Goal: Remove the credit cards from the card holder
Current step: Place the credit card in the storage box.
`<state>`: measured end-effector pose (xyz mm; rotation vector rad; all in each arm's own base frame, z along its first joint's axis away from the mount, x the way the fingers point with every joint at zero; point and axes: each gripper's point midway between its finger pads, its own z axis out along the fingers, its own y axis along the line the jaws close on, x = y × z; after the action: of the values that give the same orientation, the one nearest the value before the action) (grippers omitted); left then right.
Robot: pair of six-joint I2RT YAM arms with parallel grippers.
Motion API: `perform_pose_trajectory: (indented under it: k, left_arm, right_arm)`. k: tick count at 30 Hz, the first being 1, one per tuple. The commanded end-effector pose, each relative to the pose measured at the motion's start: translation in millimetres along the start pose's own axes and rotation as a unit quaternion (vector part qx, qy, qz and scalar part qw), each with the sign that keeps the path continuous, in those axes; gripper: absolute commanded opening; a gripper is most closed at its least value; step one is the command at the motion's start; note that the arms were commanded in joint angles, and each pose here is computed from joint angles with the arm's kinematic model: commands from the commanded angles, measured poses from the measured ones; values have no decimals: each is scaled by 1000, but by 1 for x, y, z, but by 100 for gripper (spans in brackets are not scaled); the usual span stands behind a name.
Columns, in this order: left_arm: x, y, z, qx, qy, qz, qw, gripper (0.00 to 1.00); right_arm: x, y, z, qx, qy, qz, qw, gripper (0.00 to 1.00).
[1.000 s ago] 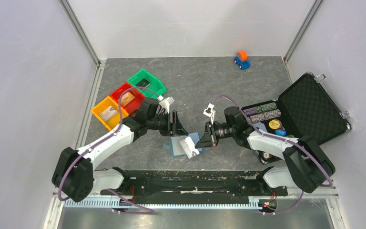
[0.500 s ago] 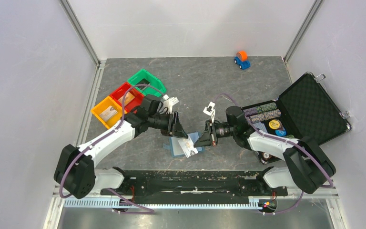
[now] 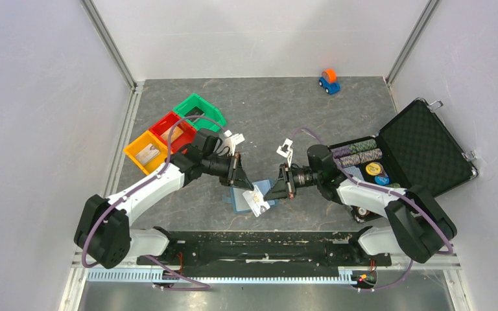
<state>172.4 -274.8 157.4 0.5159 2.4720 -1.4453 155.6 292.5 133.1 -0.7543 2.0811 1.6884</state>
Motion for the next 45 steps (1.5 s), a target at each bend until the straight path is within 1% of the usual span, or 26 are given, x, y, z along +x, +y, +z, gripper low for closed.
perform_pose_trajectory:
  k: [1, 3, 4, 6, 8, 11, 14, 16, 19, 21, 23, 26, 29, 30, 34, 37, 38, 40, 45]
  left_arm:
    - [-10, -15, -6, 20, -13, 35, 999, 2]
    - [-13, -15, -7, 13, -22, 36, 999, 2]
    - [-14, -14, -9, 7, -29, 37, 999, 2]
    - [-19, -11, -12, -6, -45, 34, 998, 2]
    - [-25, -5, -18, -35, -69, 29, 997, 2]
    - [-43, 6, -35, -100, -125, 29, 987, 2]
    - [-62, 11, -56, -151, -187, 28, 970, 2]
    - [-75, 18, -74, -191, -233, 22, 953, 2]
    - [-93, 37, -110, -274, -305, -5, 912, 2]
    - [-102, 52, -139, -328, -354, -32, 876, 2]
    - [-109, 64, -173, -375, -410, -65, 829, 2]
    - [-118, 71, -219, -418, -481, -78, 766, 2]
    - [-121, 76, -268, -466, -530, -83, 703, 2]
    - [-122, 80, -283, -478, -540, -90, 687, 2]
    - [-125, 100, -319, -510, -546, -117, 654, 2]
    - [-126, 118, -336, -533, -545, -134, 633, 2]
    - [-128, 122, -336, -532, -542, -132, 637, 2]
    - [-131, 133, -347, -524, -548, -142, 636, 2]
    - [-122, 164, -368, -504, -582, -204, 604, 2]
  right_arm:
    - [-16, 3, 0, 7, -30, -29, 999, 18]
    - [-21, 1, -1, 19, -42, -32, 998, 34]
    - [-23, 0, -3, 24, -47, -32, 998, 44]
    - [-28, -3, -5, 39, -60, -32, 997, 58]
    - [-32, -7, -9, 57, -74, -31, 995, 66]
    - [-38, -7, -15, 72, -96, -38, 992, 76]
    - [-40, 0, -17, 63, -106, -49, 991, 90]
    - [-40, 1, -18, 62, -108, -52, 991, 97]
    - [-40, 2, -19, 62, -112, -51, 990, 98]
    - [-38, 2, -19, 64, -114, -51, 990, 98]
    - [-36, -2, -20, 71, -114, -52, 990, 98]
    - [-31, -7, -22, 84, -115, -51, 989, 98]
    - [-29, -6, -24, 83, -119, -51, 988, 98]
    - [-28, -5, -25, 82, -120, -52, 988, 98]
    - [-25, -2, -25, 75, -120, -58, 988, 98]
    - [-25, -1, -26, 74, -120, -60, 988, 98]
    - [-25, 0, -26, 72, -120, -61, 988, 98]
    - [-26, 2, -26, 70, -122, -64, 988, 98]
    - [-28, 4, -28, 73, -127, -73, 987, 98]
